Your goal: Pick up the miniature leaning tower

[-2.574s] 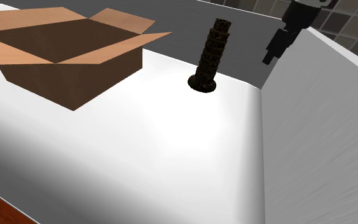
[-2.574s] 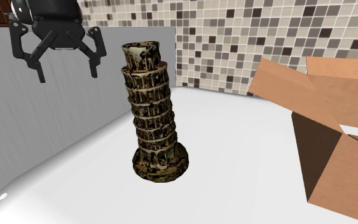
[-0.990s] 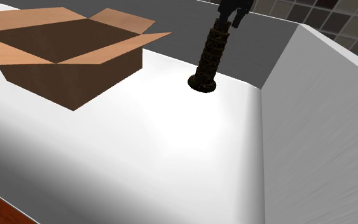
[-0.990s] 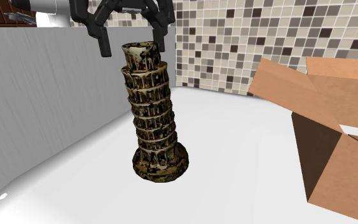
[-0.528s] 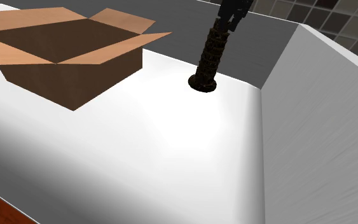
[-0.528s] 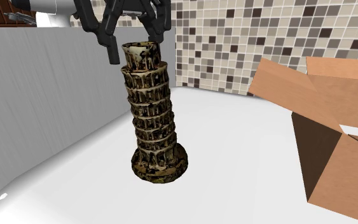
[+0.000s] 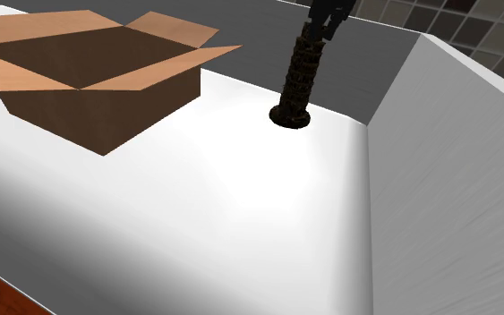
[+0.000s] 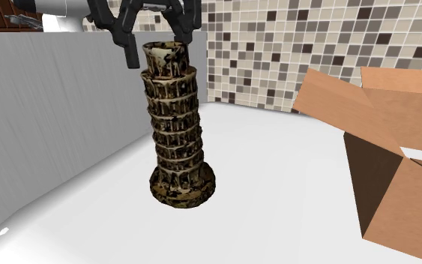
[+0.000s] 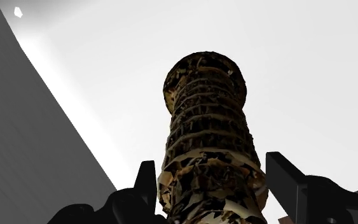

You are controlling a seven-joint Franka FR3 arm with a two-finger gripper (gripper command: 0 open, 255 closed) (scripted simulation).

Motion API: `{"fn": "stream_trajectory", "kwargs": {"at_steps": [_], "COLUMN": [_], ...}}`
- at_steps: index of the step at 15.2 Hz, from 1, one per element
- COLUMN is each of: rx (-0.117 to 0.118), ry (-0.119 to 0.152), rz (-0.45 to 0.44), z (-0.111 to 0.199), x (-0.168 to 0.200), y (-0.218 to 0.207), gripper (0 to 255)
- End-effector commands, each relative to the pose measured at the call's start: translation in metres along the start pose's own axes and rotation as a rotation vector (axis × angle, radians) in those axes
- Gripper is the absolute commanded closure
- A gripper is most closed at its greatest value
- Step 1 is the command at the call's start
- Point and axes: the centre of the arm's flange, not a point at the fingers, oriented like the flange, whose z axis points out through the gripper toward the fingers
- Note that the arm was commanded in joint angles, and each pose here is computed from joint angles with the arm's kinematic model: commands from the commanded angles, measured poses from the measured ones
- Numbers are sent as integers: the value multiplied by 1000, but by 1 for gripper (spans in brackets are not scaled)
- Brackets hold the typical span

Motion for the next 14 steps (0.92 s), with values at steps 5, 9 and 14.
{"fn": "stream_trajectory", "kwargs": {"at_steps": [5, 9, 14], "rx": [0, 0, 0], "ry": [1, 1, 1], "rz": [0, 0, 0], "z": [-32, -53, -69], "x": [3, 6, 8], "y": [-1, 0, 0], "gripper": [255, 255, 255]}}
